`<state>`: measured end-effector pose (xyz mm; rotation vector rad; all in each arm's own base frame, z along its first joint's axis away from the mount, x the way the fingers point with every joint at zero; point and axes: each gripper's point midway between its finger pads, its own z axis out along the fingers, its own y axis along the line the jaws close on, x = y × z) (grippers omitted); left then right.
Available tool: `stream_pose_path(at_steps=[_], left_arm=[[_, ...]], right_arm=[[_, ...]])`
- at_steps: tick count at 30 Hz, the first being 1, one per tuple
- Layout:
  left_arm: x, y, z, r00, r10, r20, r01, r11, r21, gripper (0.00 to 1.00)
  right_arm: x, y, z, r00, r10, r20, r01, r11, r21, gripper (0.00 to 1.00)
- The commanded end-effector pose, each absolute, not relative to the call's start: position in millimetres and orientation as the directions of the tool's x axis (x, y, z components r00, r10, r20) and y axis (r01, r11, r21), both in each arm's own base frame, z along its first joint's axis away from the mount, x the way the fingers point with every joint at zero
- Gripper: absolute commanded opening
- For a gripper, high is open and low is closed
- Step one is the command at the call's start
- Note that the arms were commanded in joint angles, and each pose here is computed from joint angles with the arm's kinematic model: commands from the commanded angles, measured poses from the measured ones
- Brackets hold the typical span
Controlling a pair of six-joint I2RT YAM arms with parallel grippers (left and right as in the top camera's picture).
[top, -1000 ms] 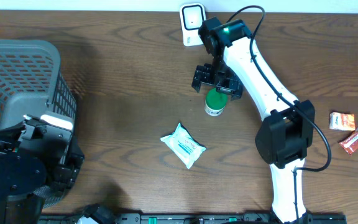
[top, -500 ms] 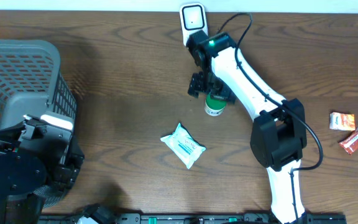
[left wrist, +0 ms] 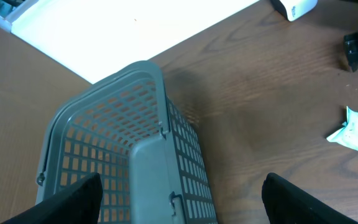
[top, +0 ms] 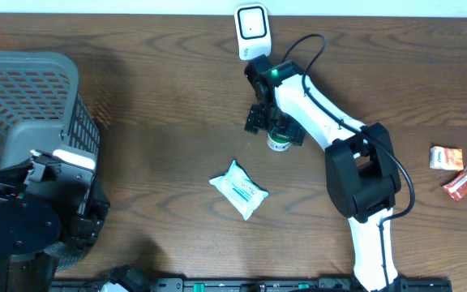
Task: Scan the item barcode
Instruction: 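Lift the jar toward the scanner with the right gripper, then raise the jar up to the white scanner with the right gripper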
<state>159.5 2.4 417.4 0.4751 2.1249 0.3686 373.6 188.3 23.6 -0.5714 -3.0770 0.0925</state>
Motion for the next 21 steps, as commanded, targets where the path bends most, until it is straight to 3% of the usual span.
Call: stream_pose_path(at_steps=[1,9,12,15,19,21], left_arm=[[158,5,418,-0.519,0.464,-0.718,0.188,0.881,0.434,0.82],[158,5,418,-0.519,0.464,-0.718,0.188,0.881,0.434,0.82],[158,5,418,-0.519,0.464,-0.718,0.188,0.881,0.434,0.82],[158,5,418,-0.519,0.464,-0.718,0.188,0.881,0.434,0.82],[158,5,418,-0.519,0.464,-0.718,0.188,0.881,0.434,0.82],[158,5,418,-0.519,0.464,-0.718,0.188,0.881,0.434,0.82]], right_arm=[[375,182,18,-0.924,0.383,0.025,0.382,0.923,-0.040,0.96],[375,182,13,-0.928,0.372,0.021,0.371,0.928,-0.037,0.89],[376,183,9,-0.930,0.367,0.016,0.366,0.930,-0.030,0.91],[373,186,1,-0.930,0.367,0.030,0.367,0.930,-0.012,0.99],[369,185,-5,-0.929,0.367,0.038,0.367,0.930,-0.015,0.99],[368,185,-5,-0.930,0.364,0.044,0.363,0.931,-0.015,0.91]])
